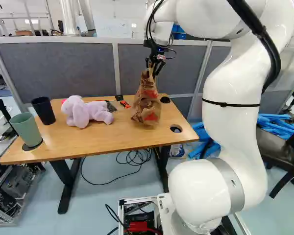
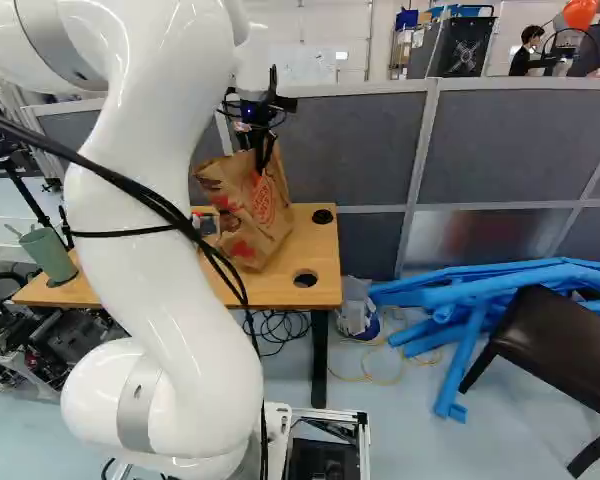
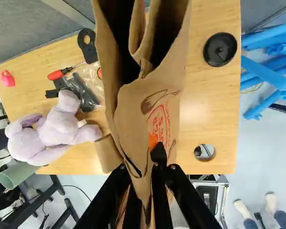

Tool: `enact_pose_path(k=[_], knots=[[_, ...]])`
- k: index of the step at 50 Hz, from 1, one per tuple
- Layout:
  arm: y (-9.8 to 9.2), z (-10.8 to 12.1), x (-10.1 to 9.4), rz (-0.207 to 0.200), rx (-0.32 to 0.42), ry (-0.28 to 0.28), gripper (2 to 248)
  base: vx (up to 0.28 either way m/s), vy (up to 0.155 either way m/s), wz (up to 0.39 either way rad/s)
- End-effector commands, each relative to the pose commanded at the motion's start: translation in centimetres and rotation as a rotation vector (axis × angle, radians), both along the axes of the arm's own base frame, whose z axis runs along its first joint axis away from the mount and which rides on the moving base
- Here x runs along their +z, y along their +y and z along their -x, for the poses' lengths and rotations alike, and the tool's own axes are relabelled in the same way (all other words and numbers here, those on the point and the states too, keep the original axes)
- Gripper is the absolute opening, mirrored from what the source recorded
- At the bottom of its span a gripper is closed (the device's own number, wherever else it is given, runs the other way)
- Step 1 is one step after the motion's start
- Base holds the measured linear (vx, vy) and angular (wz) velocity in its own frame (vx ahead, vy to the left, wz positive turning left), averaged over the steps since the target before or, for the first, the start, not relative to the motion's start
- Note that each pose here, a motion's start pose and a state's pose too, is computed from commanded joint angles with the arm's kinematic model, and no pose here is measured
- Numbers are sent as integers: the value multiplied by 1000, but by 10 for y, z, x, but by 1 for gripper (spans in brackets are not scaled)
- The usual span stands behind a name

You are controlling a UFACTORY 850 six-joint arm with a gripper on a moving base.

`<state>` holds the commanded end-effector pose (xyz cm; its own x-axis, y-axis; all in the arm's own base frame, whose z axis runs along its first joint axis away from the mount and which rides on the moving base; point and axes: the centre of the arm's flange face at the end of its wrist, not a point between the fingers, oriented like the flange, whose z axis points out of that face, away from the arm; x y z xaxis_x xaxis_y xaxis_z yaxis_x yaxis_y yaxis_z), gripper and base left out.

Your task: Pick up the bag on the ground and place it on the table

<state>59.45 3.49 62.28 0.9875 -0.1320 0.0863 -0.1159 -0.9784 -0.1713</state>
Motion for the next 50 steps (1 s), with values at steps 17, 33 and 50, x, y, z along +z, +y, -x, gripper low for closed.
enact_pose_path(k=[17, 33, 50], knots=[[1, -17, -25, -5, -17, -35, 21, 0, 0, 0], [1, -23, -30, -8, -27, -70, 21, 0, 0, 0], [1, -23, -30, -8, -28, -71, 21, 0, 0, 0]])
